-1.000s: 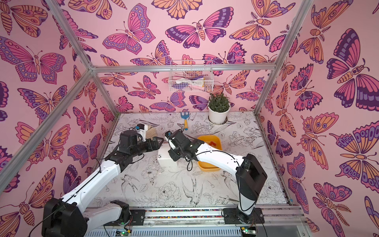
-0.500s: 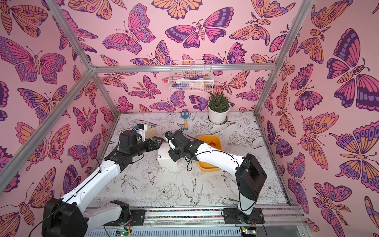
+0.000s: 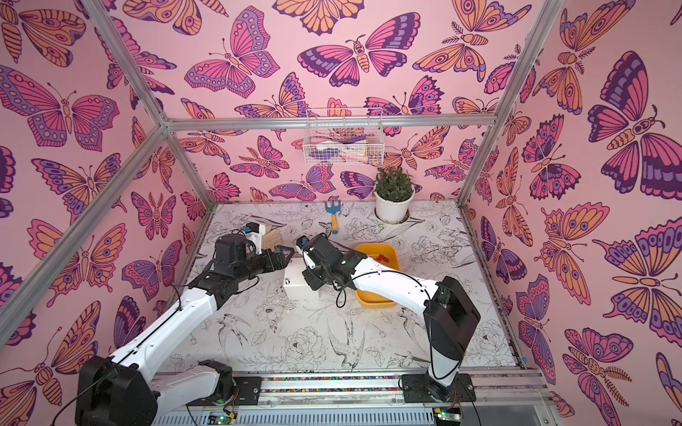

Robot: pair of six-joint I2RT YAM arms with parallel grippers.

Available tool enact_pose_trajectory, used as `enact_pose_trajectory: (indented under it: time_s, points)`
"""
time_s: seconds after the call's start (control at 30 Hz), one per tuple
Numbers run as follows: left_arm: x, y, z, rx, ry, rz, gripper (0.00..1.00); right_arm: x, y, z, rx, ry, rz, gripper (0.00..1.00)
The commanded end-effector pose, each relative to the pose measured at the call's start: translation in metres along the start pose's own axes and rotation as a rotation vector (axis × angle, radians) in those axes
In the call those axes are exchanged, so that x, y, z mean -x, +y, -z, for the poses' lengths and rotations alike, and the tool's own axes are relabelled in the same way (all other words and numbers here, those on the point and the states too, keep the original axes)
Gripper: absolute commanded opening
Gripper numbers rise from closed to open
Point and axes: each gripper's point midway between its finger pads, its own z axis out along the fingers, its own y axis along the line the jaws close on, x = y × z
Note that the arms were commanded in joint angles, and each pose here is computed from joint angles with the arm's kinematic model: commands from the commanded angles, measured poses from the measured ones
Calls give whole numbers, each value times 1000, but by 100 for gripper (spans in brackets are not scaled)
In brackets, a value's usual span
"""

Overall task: Cover the protruding screws with screw protection sleeves
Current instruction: Attach the screw protection sleeve to the screw.

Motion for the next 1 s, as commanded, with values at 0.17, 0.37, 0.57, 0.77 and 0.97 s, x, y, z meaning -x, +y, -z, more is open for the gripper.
enact_pose_trajectory:
  time_s: [0.17,0.37,0.57,0.77,0.97]
  points:
    - [-3,4,2,1,-2,2,92,-3,10,-1,24,22,13,10]
    - [-2,4,2,2,-3,3,92,-3,11,-1,26,21,14,10]
    - [-2,4,2,4,-3,3,92,-4,10,-1,20,24,16,10]
    - [-2,4,3,1,-5,3,92,-6,9,-1,13,28,14,10]
    - [-1,3,3,1,-7,4,92,-9,7,-2,6,37,12,10]
